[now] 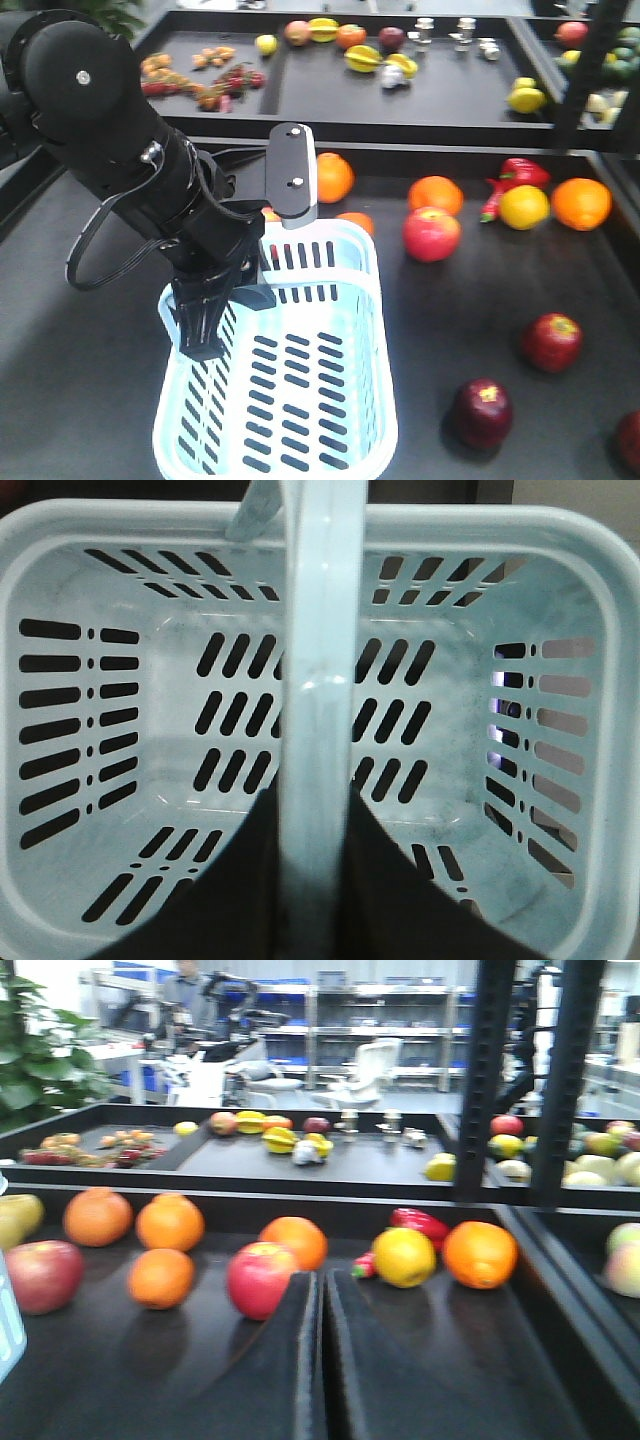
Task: Pick three apples into basket with both arms
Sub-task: 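Drive the base to the apple and orange display holding the basket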
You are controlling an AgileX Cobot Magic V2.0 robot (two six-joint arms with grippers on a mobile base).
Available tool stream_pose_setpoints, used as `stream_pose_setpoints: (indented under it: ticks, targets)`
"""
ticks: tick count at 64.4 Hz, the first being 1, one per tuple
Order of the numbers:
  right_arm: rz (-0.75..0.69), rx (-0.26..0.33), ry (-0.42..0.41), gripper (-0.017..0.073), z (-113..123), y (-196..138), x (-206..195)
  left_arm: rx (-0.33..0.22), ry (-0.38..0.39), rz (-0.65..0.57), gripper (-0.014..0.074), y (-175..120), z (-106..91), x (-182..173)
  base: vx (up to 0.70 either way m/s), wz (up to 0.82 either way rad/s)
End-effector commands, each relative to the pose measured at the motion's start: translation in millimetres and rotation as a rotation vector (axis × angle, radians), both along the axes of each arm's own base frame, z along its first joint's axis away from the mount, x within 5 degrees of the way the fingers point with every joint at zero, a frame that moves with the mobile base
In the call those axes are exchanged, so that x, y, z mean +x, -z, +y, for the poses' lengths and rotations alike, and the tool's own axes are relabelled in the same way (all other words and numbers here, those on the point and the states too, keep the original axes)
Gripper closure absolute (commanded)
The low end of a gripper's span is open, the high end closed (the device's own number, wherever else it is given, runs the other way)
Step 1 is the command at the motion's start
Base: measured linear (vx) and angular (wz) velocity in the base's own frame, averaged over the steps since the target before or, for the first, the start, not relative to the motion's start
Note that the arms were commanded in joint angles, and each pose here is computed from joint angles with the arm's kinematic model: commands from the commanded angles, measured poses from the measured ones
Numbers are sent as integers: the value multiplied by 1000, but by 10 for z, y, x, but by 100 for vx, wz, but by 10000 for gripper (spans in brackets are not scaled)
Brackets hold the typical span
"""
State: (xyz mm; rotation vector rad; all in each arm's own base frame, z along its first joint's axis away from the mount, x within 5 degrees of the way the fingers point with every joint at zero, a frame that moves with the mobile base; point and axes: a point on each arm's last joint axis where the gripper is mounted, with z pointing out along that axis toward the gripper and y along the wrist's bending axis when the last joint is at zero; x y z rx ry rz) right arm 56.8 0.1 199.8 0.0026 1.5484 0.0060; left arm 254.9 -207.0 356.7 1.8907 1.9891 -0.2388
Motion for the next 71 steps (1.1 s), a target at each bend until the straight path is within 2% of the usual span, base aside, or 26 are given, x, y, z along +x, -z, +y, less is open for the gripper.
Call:
stream_pose_setpoints:
  ticks: [1,20,71]
  targets:
    - [-82,-9,2,567,0,-59,-12,-80,-3,-52,600,-244,25,-101,10,-39]
    - [-82,-9,2,567,0,-59,-12,-79,-3,-53,600,-244,26,-100,7,-22]
    - [-82,-9,2,567,0,-59,-12,-80,-3,-53,600,-244,25,-101,2,0]
